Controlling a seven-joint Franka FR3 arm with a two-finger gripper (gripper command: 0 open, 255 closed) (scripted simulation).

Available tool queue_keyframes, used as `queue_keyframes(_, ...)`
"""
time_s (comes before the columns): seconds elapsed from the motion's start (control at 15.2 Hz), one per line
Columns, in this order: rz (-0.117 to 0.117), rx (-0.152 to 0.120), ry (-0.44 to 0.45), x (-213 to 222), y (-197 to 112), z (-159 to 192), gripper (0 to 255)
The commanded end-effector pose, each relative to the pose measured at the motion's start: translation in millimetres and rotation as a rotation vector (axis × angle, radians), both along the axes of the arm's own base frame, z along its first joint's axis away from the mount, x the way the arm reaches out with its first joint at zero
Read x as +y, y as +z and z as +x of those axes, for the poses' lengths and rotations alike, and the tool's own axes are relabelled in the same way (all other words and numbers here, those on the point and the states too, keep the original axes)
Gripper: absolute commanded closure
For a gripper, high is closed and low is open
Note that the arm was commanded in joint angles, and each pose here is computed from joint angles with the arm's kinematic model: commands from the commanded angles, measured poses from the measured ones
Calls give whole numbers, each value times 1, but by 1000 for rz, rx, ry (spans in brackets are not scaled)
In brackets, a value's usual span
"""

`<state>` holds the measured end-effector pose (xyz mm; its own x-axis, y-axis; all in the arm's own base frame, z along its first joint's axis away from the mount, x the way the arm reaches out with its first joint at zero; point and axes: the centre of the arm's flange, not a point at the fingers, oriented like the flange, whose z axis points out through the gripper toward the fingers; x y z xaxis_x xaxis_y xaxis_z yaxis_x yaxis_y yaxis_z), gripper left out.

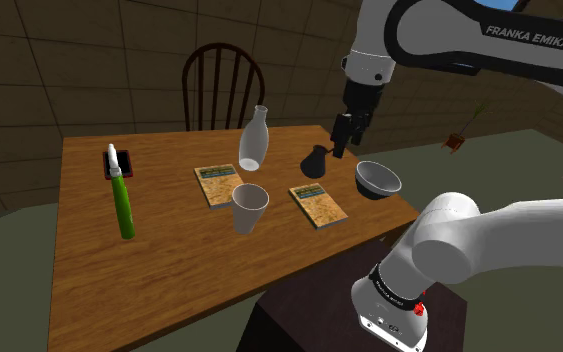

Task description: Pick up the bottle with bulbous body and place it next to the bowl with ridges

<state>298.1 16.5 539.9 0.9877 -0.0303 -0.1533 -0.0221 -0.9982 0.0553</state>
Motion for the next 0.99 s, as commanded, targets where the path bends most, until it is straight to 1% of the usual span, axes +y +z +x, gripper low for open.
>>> queue_keyframes(0.0,0,0,0,0,0,0,0)
queue_keyframes(0.92,19,-58,-40,-55,-42,164,0)
